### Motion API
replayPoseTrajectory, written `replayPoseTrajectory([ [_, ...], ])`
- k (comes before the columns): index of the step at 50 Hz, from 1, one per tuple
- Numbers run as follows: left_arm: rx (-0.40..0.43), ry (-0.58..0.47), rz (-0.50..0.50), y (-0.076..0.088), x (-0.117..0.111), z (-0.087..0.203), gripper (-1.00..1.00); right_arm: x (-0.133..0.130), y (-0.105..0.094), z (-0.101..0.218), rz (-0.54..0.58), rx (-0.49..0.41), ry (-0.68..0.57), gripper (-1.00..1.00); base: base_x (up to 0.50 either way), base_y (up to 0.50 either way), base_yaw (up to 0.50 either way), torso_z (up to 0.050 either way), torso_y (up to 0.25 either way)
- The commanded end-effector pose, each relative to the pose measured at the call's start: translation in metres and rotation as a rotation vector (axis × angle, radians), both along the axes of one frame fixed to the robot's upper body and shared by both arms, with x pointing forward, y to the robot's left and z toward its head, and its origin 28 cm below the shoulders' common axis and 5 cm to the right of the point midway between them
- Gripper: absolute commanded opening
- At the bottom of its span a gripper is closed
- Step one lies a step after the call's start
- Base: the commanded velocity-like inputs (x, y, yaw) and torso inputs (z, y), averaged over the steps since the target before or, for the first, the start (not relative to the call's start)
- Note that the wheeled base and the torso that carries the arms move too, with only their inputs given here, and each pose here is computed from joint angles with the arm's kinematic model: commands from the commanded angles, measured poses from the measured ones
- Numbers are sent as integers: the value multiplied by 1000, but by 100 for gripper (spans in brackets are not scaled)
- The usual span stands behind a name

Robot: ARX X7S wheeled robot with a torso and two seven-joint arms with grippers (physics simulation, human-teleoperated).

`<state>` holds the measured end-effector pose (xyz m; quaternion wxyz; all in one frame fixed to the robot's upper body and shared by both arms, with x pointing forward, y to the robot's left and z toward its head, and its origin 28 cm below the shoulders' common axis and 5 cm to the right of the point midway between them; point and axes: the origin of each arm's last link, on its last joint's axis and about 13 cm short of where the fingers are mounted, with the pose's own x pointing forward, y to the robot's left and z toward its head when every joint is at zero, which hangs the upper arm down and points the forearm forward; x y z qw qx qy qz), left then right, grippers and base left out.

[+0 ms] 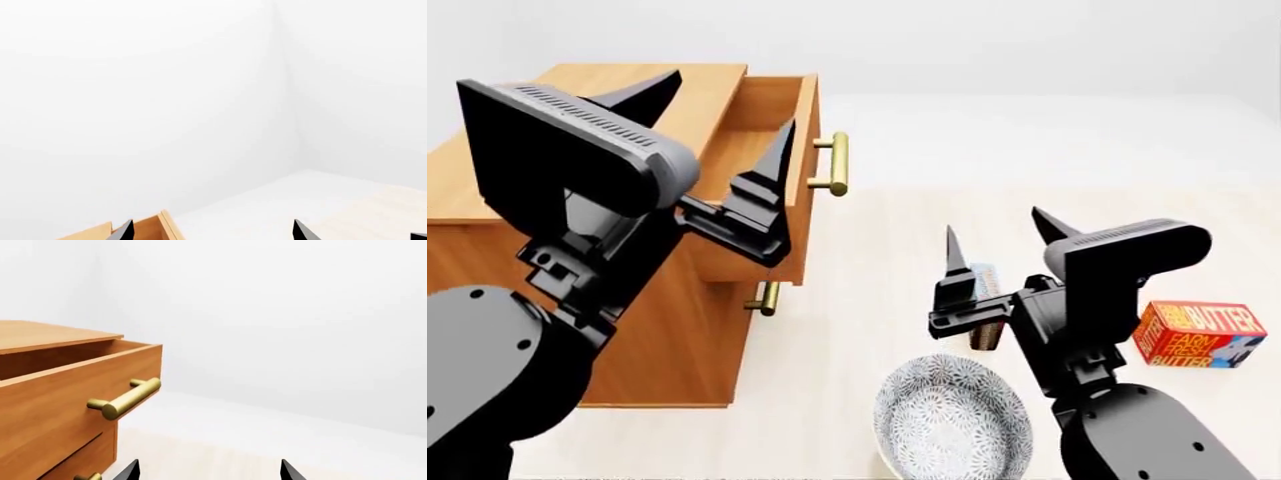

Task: Put the chocolate pudding in the top drawer of the cabinet and close it.

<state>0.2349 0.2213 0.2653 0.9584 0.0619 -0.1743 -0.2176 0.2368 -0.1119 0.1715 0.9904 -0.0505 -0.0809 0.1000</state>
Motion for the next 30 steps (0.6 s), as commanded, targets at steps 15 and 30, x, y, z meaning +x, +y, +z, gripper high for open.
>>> replayPoseTrajectory([
  [15,-17,28,16,-4,13,16,100,-3,1,1,-1,-1,-17,100,0,0,0,0,0],
  [30,-65,252,194,-4,107,81,100,-11,-2,2,2,0,-29,100,0,0,0,0,0],
])
